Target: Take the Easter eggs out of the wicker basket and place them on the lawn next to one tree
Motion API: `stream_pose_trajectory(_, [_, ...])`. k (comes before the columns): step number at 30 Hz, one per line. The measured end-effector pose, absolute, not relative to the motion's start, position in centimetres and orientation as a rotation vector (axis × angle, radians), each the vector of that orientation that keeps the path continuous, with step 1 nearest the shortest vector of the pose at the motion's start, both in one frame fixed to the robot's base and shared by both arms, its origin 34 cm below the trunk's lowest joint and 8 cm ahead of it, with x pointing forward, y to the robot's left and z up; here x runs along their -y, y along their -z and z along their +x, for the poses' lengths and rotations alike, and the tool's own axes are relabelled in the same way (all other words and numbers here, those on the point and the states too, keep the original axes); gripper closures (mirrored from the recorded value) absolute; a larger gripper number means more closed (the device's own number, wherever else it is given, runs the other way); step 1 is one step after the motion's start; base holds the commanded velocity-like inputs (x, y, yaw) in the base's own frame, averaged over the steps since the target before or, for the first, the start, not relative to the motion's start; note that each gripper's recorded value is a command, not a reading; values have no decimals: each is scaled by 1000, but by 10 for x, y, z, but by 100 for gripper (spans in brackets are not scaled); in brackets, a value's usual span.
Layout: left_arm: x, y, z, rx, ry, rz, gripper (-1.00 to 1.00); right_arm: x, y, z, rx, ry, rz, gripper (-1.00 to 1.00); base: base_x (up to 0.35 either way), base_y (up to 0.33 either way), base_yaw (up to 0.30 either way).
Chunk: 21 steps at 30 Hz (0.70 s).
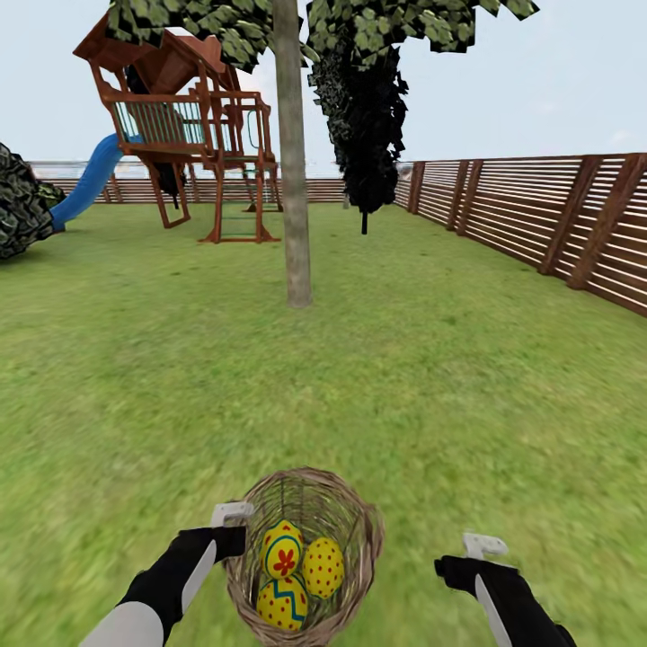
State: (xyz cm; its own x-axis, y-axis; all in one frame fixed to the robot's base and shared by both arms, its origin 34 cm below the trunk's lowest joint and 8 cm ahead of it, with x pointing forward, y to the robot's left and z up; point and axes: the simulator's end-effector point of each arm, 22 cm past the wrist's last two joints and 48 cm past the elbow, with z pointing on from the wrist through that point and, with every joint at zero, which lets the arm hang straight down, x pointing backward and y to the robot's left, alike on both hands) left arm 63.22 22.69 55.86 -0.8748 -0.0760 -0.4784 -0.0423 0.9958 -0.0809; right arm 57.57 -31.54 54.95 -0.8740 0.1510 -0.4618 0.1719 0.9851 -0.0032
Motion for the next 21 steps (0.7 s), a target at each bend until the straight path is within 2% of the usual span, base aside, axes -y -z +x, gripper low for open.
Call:
stream_pose_trajectory(3, [-228,-564,632,-2638,89,-81,100,300,-480,490,-2768,47,221,-100,331,0,0])
stream_pose_trajectory(10, [-227,-575,632,-2641,91,-83,100,281,-458,420,-2883,53,81,-100,331,0,0])
stream_pose_trajectory(21, [-228,-593,633,-2640,90,-83,100,273,-471,407,-2855,34,66,-100,331,0,0])
